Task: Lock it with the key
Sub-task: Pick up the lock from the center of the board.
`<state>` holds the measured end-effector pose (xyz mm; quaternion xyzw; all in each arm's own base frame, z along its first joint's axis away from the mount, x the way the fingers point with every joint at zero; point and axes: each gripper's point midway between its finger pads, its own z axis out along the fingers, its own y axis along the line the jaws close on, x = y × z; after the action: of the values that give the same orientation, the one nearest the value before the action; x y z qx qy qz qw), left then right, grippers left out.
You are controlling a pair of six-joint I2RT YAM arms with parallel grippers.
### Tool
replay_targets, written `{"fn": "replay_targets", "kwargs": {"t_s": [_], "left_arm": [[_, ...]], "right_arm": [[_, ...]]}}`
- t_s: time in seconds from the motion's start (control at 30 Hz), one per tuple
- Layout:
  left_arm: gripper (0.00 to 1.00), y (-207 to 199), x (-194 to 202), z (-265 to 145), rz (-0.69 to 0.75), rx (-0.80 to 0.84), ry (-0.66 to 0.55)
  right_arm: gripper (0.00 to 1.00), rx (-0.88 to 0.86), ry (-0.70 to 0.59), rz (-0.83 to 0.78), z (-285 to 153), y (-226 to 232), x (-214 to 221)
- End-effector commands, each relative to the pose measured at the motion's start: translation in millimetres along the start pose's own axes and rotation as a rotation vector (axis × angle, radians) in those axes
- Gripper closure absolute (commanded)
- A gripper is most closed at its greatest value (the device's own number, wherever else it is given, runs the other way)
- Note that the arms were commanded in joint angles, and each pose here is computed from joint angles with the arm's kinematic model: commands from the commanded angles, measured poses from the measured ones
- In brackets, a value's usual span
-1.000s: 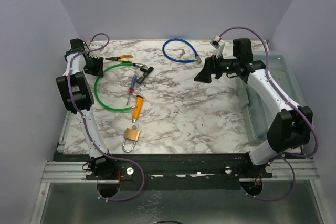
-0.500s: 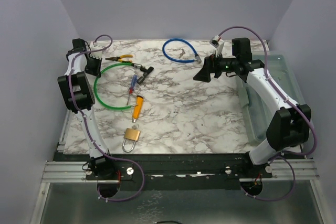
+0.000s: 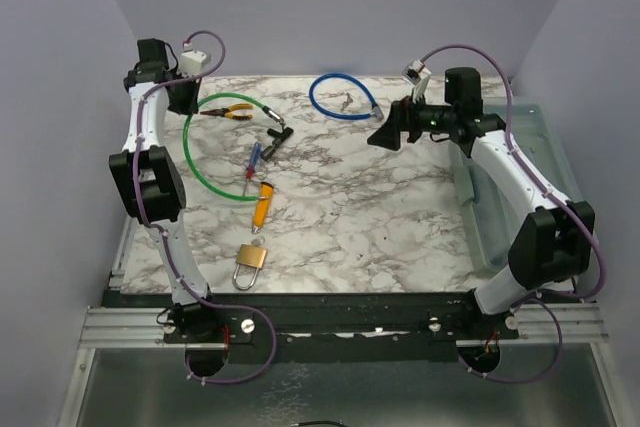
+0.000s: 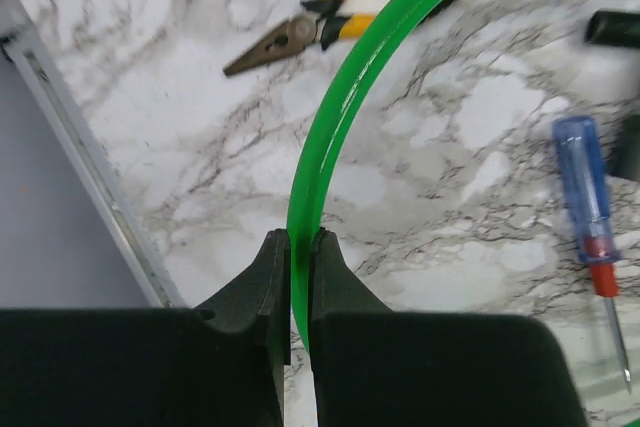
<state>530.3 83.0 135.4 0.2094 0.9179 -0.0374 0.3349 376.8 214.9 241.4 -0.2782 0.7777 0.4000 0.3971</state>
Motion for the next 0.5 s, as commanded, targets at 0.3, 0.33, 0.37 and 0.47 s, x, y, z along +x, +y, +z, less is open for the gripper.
{"fn": "replay_targets", "kwargs": {"t_s": [0.3, 0.33, 0.37, 0.47], "left_arm": [[1.00, -99.4, -155.3, -134.1, 0.362, 0.009, -0.415], [1.00, -108.9, -161.6, -140.6, 0.397, 0.005, -0.437], [1.00, -113.0, -167.0, -149.6, 0.432, -0.011, -0.460], [1.00, -148.6, -188.1, -171.5, 0.563, -0.018, -0.539]], "right_arm": [[0.00, 0.084, -0.170, -0.116, -17.8, 6.7, -63.4], [0.00, 0.089, -0.181, -0.129, -19.0, 6.7, -69.5], [0.00, 0.090, -0.192, -0.140, -19.7, 7.4, -75.2], [0.00, 0.079, -0.216, -0.163, -21.6, 11.3, -89.8]]}}
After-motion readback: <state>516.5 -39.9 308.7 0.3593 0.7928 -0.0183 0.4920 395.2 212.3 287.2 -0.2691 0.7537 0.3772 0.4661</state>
